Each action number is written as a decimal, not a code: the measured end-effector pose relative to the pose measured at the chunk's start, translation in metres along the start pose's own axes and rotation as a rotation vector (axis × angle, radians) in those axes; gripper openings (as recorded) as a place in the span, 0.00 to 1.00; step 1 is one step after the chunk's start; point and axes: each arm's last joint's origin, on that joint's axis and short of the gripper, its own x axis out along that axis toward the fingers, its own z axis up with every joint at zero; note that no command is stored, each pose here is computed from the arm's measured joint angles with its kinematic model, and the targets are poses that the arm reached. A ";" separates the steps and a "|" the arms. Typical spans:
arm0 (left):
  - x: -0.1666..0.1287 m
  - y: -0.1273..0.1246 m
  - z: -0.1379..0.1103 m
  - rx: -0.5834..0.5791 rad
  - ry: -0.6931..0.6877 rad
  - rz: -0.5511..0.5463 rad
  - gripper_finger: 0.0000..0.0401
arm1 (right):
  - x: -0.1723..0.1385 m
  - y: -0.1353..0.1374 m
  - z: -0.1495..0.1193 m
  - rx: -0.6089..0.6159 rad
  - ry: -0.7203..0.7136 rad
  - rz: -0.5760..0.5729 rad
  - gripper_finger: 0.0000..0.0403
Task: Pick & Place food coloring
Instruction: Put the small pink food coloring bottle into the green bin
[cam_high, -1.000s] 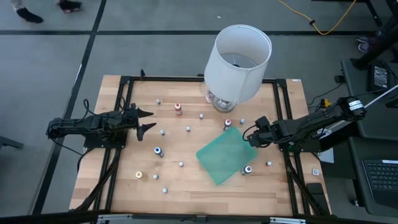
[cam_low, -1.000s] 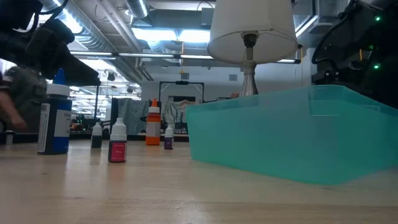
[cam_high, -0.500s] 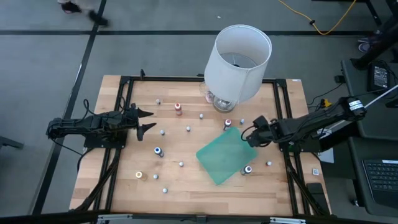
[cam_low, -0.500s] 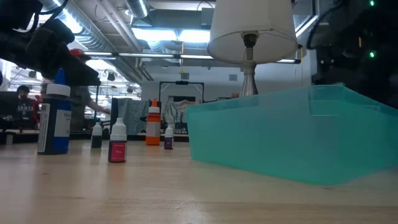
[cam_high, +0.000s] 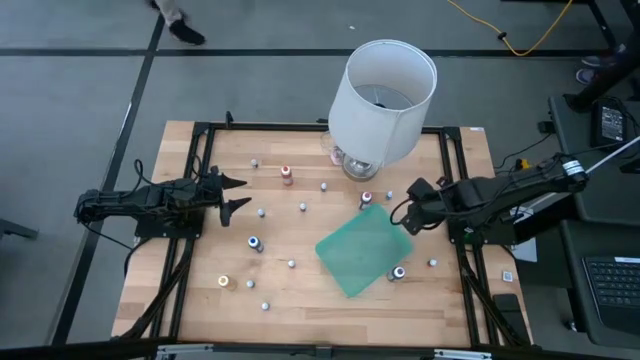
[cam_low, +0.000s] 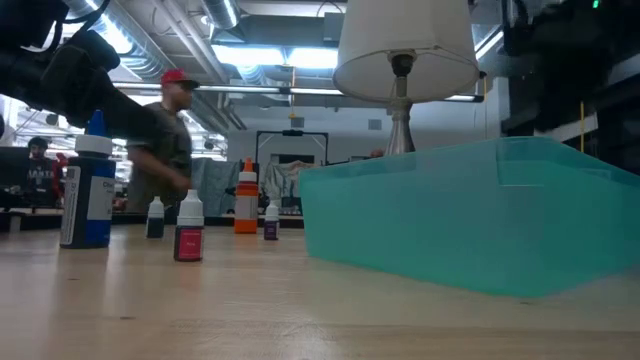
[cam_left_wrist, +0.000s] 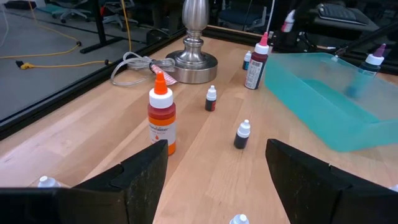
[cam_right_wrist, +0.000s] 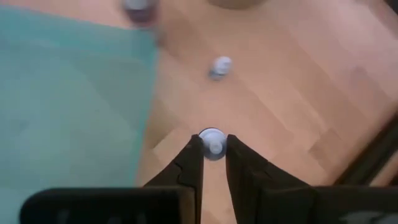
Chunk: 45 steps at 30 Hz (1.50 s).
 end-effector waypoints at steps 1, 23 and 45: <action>0.000 0.000 0.000 0.000 0.000 0.000 0.67 | -0.004 0.002 0.001 -0.029 0.007 0.023 0.13; 0.000 0.000 0.000 0.000 0.000 0.000 0.66 | -0.007 0.071 -0.023 -0.505 0.023 0.198 0.13; 0.000 0.000 0.000 0.000 0.000 0.000 0.67 | 0.017 0.072 -0.051 -0.575 0.058 0.156 0.13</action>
